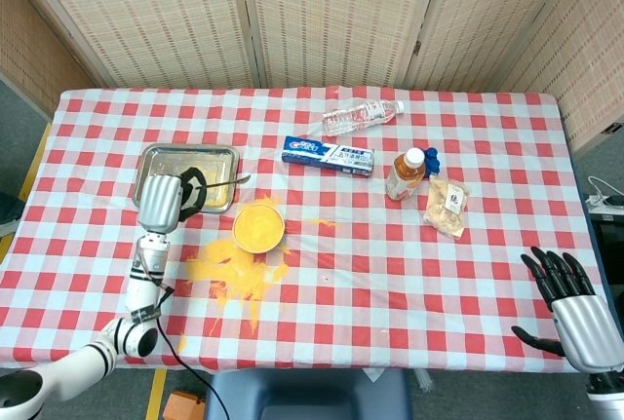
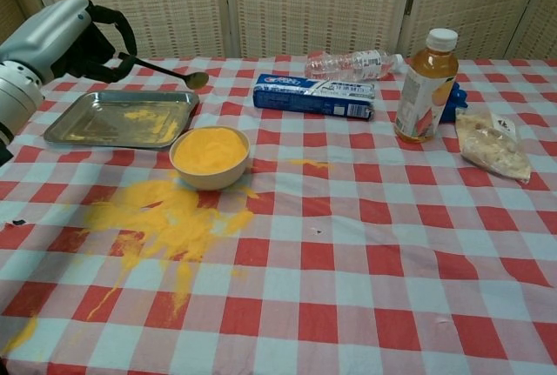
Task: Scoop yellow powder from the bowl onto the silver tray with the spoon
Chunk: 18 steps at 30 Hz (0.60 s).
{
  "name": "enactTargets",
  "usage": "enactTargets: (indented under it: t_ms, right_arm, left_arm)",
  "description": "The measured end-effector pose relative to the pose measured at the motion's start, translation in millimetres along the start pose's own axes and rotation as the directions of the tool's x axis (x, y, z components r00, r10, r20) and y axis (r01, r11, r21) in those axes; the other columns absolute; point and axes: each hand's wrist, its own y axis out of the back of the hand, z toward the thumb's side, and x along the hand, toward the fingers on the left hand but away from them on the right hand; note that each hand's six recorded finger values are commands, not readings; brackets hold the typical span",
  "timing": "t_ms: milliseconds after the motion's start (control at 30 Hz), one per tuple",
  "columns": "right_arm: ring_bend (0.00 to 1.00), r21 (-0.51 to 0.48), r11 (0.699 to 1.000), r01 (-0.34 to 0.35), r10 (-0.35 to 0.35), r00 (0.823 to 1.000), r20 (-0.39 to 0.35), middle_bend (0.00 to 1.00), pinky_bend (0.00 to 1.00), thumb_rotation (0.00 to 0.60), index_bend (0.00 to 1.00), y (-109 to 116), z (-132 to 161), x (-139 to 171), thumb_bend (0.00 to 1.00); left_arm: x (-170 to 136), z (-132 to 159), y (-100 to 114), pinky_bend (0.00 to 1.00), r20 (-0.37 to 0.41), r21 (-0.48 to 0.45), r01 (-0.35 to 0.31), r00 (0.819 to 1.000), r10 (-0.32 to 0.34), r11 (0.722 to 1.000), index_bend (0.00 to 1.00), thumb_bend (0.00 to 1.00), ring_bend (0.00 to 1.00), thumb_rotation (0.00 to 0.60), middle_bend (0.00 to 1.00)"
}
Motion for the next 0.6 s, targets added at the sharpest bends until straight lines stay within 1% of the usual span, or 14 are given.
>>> enactTargets:
  t_ms: [233,333,467,533,567,600]
  right_arm:
    - [0.00,0.031,1.000,-0.004,0.003,1.000,0.028,0.00,0.00,0.528,0.00,-5.4,-1.4,-5.3,0.00]
    - [0.00,0.040,0.999,-0.007,0.005,0.999,0.034,0.00,0.00,0.529,0.00,-7.5,-1.2,-6.7,0.00]
    - [0.00,0.048,0.999,-0.017,0.015,0.999,0.042,0.00,0.00,0.529,0.00,-11.1,-1.3,-9.1,0.00]
    - [0.00,0.050,0.998,-0.023,0.020,0.999,0.045,0.00,0.00,0.529,0.00,-13.1,-1.1,-10.7,0.00]
    - [0.00,0.051,0.998,-0.025,0.023,0.999,0.046,0.00,0.00,0.529,0.00,-13.8,-1.0,-11.5,0.00]
    - [0.00,0.052,0.998,-0.027,0.025,0.999,0.046,0.00,0.00,0.528,0.00,-14.6,-0.7,-12.0,0.00]
  left_arm:
    - [31.1,-35.7,-14.0,1.00,-0.076,0.060,0.067,0.995,-0.063,0.996,0.86,0.64,1.00,0.600,1.00]
    - [40.3,-52.0,-18.8,1.00,-0.123,0.066,0.102,0.988,-0.094,0.993,0.86,0.63,1.00,0.600,1.00]
    - [46.0,-70.9,-26.2,1.00,-0.189,0.043,0.152,0.972,-0.142,0.987,0.85,0.63,1.00,0.600,1.00]
    - [46.2,-76.1,-29.7,1.00,-0.212,0.031,0.171,0.964,-0.160,0.985,0.79,0.62,1.00,0.600,1.00]
    - [46.1,-78.4,-31.9,1.00,-0.222,0.022,0.181,0.960,-0.172,0.983,0.73,0.61,1.00,0.600,1.00]
    - [45.9,-80.1,-33.4,1.00,-0.230,0.017,0.190,0.956,-0.181,0.982,0.62,0.60,1.00,0.600,1.00]
